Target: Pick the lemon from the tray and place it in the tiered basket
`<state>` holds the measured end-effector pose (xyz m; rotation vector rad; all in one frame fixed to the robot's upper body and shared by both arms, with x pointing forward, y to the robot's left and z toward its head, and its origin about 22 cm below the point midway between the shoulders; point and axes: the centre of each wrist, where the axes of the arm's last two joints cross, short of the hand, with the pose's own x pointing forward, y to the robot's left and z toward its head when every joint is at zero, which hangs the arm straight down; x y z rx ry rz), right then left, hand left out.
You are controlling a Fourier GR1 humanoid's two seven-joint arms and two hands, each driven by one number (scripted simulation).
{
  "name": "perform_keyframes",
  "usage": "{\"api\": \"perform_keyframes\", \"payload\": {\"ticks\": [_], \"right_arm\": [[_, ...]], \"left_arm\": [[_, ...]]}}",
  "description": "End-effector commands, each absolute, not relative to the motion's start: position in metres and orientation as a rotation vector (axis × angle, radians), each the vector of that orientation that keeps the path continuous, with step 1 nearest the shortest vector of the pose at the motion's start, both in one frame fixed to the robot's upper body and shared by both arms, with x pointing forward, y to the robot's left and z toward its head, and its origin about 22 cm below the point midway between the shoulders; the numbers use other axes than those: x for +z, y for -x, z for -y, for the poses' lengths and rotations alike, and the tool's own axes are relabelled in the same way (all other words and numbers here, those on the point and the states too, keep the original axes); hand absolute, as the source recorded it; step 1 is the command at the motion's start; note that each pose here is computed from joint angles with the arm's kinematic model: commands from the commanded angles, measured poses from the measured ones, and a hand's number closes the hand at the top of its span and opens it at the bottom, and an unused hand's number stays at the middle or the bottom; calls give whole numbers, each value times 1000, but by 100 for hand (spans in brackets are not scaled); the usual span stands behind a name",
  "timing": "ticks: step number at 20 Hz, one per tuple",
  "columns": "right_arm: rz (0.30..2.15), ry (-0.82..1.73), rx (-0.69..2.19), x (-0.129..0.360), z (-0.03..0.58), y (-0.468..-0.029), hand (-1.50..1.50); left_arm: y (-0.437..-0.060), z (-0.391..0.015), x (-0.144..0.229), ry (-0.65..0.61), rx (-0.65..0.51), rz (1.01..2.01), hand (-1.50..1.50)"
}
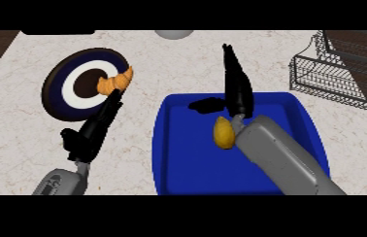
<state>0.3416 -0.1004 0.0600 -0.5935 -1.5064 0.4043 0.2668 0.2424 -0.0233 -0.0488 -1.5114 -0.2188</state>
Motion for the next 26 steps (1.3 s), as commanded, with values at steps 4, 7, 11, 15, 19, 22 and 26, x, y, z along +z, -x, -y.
{"api": "perform_keyframes", "payload": {"ticks": [4,7,11,15,19,22,26], "right_arm": [[1058,855,873,81,105,-355,-150],[939,846,1020,116,69,-348,-150],[826,832,1084,155,42,-330,-150],[772,859,1052,173,27,-317,-150],[810,892,992,171,34,-313,-150],[763,1001,954,155,35,-327,-150],[618,995,1000,132,53,-333,-150]], "left_arm": [[-260,-246,-27,45,-208,1491,0],[-261,-239,-31,51,-220,1493,0],[-273,-244,-16,36,-202,1522,0],[-253,-254,-26,58,-218,1518,0],[-262,-249,-33,60,-204,1509,0],[-269,-233,-18,54,-221,1526,0],[-264,-245,-15,63,-210,1518,0]]}}
